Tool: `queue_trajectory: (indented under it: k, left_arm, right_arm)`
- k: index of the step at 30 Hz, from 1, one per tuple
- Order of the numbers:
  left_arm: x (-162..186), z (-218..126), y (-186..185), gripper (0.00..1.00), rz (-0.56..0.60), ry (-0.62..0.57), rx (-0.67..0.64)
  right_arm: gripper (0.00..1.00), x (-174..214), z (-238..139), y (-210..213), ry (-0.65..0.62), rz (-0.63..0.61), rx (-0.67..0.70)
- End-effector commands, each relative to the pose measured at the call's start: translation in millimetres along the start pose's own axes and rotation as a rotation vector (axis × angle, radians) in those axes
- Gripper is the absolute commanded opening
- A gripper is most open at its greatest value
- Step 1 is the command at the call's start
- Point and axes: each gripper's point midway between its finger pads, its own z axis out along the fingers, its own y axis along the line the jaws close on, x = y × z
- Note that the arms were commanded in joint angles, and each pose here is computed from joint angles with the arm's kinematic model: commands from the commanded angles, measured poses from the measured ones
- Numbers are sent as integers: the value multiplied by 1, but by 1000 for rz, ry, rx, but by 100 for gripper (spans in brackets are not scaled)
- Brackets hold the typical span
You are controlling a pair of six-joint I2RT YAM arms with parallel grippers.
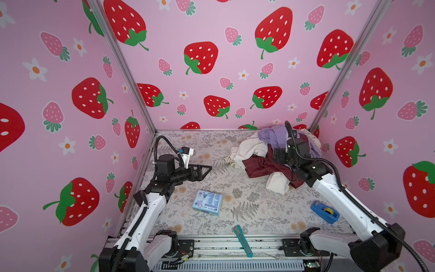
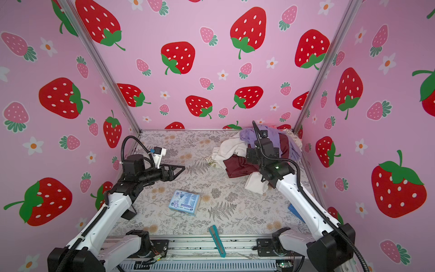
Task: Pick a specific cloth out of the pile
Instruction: 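Reach the right gripper to the white shirt on the pile while the left gripper rises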
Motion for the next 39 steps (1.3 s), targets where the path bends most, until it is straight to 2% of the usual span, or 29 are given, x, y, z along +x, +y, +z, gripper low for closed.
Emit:
queue_trajectory:
  k: [1,7,19,27,39]
  left_arm:
    - [-10,-1,-26,99,41,9,92]
    - [-8,-2,-40,99,61,24,158]
    - [-5,-1,-59,99,93,43,265]
    - [1,-4,-77,99,141,59,332]
    - [4,-14,-102,99,234,43,403]
  right_arm:
    - [100,10,18,40,76,-47,-97]
    - [100,16,53,85,138,-106,-196]
    - [100,20,124,130,242,-226,-221]
    - [100,15,162,143,284,-296,-186]
    - [100,43,203,134,372,-325,-108]
